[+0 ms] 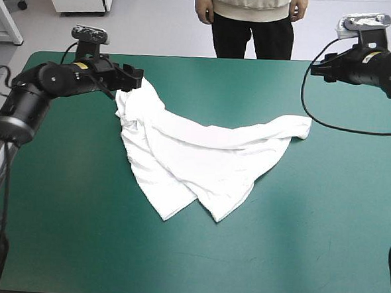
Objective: Fold the cloth
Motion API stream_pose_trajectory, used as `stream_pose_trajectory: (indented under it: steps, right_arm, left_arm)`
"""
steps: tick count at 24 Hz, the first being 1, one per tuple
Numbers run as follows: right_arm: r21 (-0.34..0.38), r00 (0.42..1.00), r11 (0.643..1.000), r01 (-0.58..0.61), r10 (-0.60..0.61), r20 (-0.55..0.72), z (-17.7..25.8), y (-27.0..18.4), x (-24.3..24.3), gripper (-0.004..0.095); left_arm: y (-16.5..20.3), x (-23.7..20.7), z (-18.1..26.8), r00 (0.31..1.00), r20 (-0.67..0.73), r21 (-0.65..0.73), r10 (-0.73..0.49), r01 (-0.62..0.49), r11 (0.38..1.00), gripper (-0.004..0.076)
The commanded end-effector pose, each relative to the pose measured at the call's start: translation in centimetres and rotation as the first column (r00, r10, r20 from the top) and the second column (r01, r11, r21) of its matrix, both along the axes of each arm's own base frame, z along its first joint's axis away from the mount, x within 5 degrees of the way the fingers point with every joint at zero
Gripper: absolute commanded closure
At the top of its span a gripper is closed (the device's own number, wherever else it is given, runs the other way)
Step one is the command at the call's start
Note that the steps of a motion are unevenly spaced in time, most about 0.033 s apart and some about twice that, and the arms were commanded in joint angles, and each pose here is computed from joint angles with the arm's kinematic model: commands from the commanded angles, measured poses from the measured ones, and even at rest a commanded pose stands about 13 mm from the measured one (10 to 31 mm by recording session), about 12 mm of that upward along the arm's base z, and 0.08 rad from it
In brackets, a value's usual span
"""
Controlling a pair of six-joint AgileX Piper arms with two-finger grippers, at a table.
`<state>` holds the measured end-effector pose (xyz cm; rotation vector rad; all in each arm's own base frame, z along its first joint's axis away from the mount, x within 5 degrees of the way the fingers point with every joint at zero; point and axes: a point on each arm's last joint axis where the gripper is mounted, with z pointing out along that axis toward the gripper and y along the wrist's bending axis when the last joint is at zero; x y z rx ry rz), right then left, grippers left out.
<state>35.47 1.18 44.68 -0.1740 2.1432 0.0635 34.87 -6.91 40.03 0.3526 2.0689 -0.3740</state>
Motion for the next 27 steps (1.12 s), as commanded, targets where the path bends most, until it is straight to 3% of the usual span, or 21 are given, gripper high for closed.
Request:
stream_pose_trajectory:
  steps: [1,3,6,11,15,19,27]
  right_arm:
    - [0.012,0.989,1.0,-0.002,0.0,0.15,5.3,-0.1,-4.9,0.0314]
    - [0.038,0.985,0.999,-0.025,0.018,0.172,6.5,0.2,-6.8,0.0339]
    - [0.059,0.97,0.995,-0.082,0.066,0.235,8.5,0.7,-10.0,0.0358]
    - [0.059,0.972,0.993,-0.098,0.083,0.221,8.8,0.9,-11.1,0.0358]
    - [0.077,0.975,0.992,-0.104,0.087,0.206,8.7,1.0,-11.2,0.0358]
    - [0.101,0.974,0.987,-0.127,0.104,0.202,8.7,1.2,-11.3,0.0371]
    - [0.103,0.975,0.986,-0.132,0.111,0.192,8.6,1.3,-11.3,0.0372]
  left_arm:
    - [-0.1,-5.3,3.7,0.998,0.055,-0.053,-0.033,0.036,0.998,0.0276]
    - [-0.4,-7.8,3.1,0.997,0.031,-0.048,-0.064,0.066,0.997,0.0283]
    - [-2.3,-12.8,-0.1,0.975,-0.045,0.006,-0.216,0.217,0.976,0.0283]
    - [-5.9,-17.7,-5.9,0.85,-0.226,0.088,-0.476,0.504,0.859,0.0283]
    - [-8.0,-17.9,-11.5,0.8,-0.357,0.171,-0.483,0.564,0.808,0.0283]
    - [-8.8,-16.5,-13.1,0.805,-0.384,0.187,-0.453,0.548,0.815,0.0283]
    - [-9.8,-13.9,-18.0,0.773,-0.499,0.285,-0.392,0.573,0.768,0.0283]
